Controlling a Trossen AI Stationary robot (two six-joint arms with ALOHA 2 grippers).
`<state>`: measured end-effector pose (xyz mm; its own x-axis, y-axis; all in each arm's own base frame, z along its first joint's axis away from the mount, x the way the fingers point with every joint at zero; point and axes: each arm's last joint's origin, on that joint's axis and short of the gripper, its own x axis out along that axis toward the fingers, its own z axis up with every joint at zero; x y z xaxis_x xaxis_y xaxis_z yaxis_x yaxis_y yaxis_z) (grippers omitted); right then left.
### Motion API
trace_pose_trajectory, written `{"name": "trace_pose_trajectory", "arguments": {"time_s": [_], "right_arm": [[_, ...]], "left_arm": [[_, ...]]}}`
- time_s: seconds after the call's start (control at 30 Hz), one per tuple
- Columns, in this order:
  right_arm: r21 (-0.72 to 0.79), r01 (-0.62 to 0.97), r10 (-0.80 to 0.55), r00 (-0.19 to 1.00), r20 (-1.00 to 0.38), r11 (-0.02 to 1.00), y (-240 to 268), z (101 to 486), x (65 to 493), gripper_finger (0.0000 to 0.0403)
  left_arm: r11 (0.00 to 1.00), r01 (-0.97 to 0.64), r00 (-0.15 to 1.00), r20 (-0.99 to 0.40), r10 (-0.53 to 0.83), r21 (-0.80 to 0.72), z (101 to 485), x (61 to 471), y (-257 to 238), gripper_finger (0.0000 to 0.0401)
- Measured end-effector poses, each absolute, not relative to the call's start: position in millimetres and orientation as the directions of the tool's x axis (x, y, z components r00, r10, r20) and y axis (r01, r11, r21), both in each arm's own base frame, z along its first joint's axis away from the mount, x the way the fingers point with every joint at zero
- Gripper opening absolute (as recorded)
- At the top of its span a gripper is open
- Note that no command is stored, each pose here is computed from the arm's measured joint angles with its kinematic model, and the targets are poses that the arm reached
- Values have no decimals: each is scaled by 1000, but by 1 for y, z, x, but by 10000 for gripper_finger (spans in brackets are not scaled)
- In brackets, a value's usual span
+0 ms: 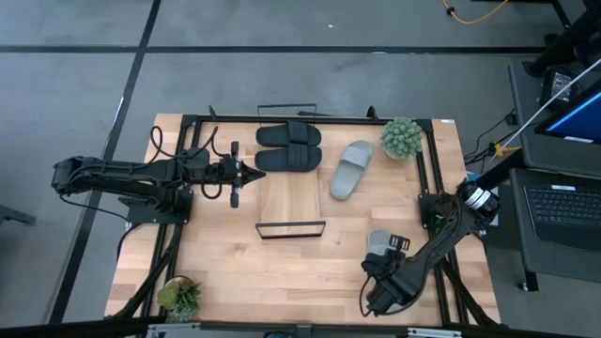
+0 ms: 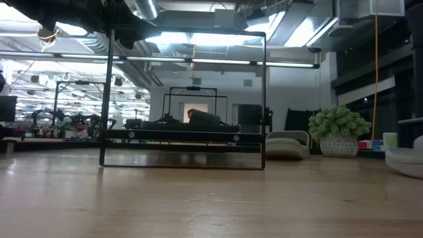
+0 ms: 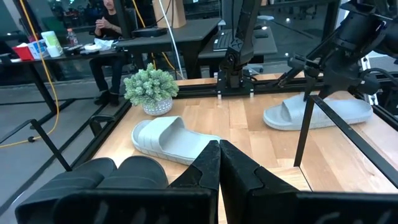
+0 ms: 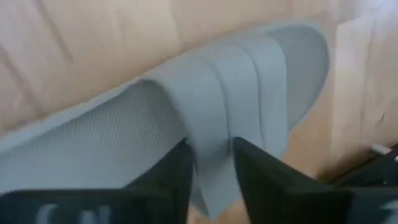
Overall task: Pick and place slides into the shelf
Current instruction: Move the bottom gray slides to the bottom right of the shelf
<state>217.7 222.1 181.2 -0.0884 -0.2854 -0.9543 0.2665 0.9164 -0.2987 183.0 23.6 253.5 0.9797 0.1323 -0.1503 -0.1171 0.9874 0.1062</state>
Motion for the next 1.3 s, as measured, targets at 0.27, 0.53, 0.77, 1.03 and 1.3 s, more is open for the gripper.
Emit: {"name": "trace_pose_trajectory", "arguments": {"time_s": [0.27,0.53,0.77,1.03,1.3], "right_arm": [[-338,322,-344,-39,-938,884,202,182,237,17],[-352,384,-365,-41,-930,854,183,183,252,11],[-352,433,-359,-69,-931,830,162,182,266,11],[-368,450,-357,-113,-927,813,138,183,278,11],[-374,437,-353,-133,-926,818,124,182,284,56]], "left_arm": [[989,-121,980,-151,132,81,253,183,24,0],[989,-121,980,-151,132,80,253,183,24,0],[989,-121,980,-152,132,81,253,183,24,0],[990,-117,973,-190,131,81,250,182,24,0],[987,-110,972,-197,131,114,249,182,24,0]]}}
